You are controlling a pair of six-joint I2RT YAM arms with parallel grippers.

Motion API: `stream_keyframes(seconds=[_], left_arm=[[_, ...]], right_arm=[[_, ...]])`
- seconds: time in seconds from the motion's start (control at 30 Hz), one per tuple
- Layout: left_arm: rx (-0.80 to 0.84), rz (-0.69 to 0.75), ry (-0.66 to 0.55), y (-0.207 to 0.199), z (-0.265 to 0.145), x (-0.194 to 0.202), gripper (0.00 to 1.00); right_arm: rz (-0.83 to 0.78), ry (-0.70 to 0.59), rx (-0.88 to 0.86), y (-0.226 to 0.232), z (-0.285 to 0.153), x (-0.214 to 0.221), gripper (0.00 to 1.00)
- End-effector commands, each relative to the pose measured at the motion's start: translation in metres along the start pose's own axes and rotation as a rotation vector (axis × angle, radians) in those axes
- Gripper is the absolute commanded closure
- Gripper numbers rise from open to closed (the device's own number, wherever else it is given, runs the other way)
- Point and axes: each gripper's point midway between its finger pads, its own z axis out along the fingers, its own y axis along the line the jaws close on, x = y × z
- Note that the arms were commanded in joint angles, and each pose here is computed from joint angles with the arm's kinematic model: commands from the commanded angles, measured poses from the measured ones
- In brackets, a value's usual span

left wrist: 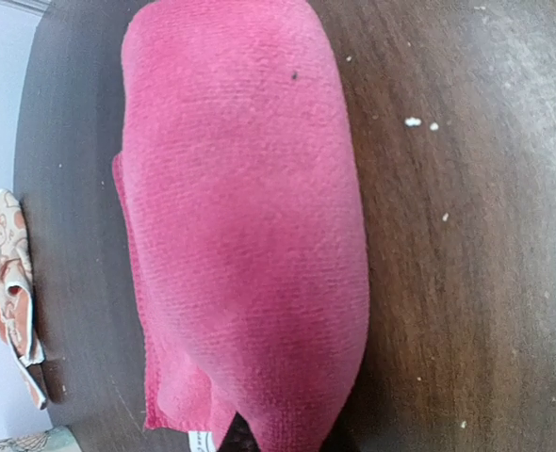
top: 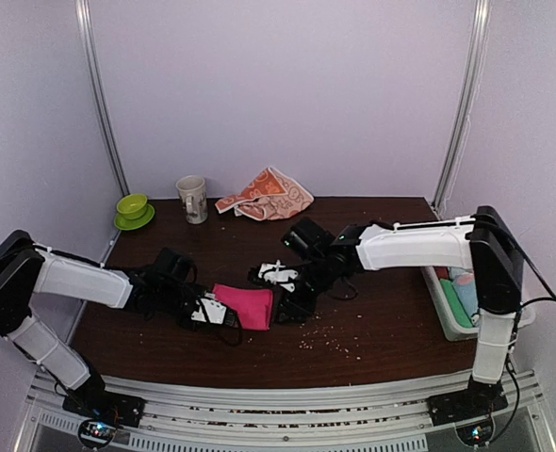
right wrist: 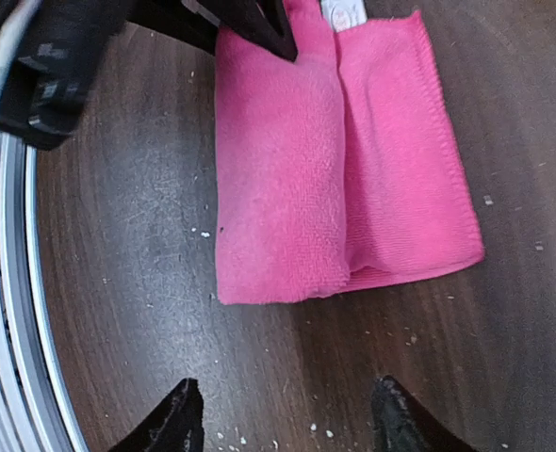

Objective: Roll the towels
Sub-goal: Roll the towel at the center of the board.

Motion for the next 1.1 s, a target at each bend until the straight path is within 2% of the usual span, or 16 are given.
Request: stream_keyframes(seconds=[0.0,0.03,0.13,0.33,0.6,0.83,1.07], left_arm=[[0.343,-0.138,0.038,-0.066,0.005,0.019,1.00],[0.362,-0.153,0.033,-0.065,0.005,0.018,1.00],[0.427,-0.200,0.024,-0.063,0.007,0.021,1.00],[0.558,-0.292,0.019,-0.058,0.010,0.026,1.00],[0.706,-0.348,0.069,-0.061,0.014,0.031,1.00],[0.792,-0.361,0.108,-0.064,0.016,0.036,1.00],[0.832,-0.364,0.119,-0.065,0.019,0.039,1.00]], right_arm=[[-0.149,-0.154,0.224,-0.003,-0.034,-0.018,0.36],[-0.188,-0.200,0.264,0.000,-0.041,-0.026,0.34],[-0.314,-0.234,0.372,0.015,-0.041,-0.015,0.30],[-0.472,-0.301,0.541,0.029,-0.035,-0.022,0.27],[-0.582,-0.211,0.708,0.022,-0.001,-0.036,0.26],[-0.573,-0.155,0.768,0.007,0.025,-0.045,0.26],[-0.603,-0.024,0.778,-0.009,0.055,-0.036,0.29]])
